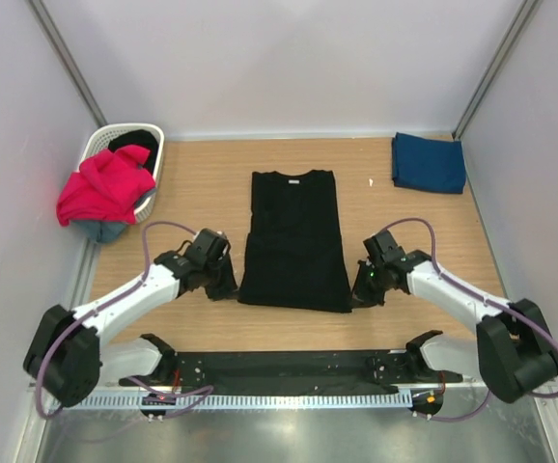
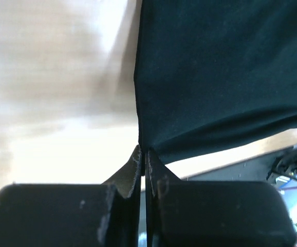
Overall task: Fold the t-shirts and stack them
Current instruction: Fold the tshirt
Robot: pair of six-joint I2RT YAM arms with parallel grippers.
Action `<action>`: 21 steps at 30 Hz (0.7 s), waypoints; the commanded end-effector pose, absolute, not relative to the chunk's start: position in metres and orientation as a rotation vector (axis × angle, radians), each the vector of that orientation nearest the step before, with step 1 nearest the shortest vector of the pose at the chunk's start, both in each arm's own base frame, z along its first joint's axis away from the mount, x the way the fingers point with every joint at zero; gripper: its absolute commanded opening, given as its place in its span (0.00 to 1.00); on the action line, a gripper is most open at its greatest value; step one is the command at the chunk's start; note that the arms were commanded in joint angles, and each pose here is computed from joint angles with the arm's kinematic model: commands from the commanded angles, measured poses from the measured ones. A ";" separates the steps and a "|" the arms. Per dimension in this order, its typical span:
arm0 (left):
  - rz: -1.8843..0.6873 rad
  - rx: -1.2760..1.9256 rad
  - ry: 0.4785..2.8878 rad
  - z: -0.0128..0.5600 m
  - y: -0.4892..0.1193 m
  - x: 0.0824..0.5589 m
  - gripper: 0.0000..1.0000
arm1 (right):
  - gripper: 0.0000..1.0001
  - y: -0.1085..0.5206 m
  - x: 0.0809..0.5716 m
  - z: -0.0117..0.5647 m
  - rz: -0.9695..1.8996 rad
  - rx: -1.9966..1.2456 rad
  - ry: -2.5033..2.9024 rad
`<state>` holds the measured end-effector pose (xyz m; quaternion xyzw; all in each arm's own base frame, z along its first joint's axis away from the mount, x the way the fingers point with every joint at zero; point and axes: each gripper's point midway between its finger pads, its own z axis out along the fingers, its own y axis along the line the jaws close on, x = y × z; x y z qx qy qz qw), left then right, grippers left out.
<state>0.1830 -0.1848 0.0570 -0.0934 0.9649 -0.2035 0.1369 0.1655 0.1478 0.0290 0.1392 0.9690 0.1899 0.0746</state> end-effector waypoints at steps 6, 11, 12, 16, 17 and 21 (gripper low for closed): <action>-0.381 -0.412 2.853 0.069 -0.144 0.123 0.00 | 0.01 0.132 0.107 0.042 0.498 0.545 2.982; -0.362 -0.404 2.791 0.107 -0.136 0.120 0.00 | 0.01 0.127 0.113 0.083 0.499 0.513 2.899; -0.352 -0.410 2.783 0.113 -0.134 0.120 0.00 | 0.01 0.128 0.115 0.095 0.504 0.510 2.885; -0.276 -0.400 2.701 0.145 -0.122 0.133 0.00 | 0.01 0.130 0.133 0.118 0.494 0.486 2.836; -0.280 -0.395 2.666 0.161 -0.122 0.140 0.00 | 0.01 0.130 0.140 0.122 0.475 0.465 2.819; -0.180 -0.371 2.607 0.177 -0.124 0.169 0.00 | 0.01 0.131 0.182 0.159 0.399 0.415 2.713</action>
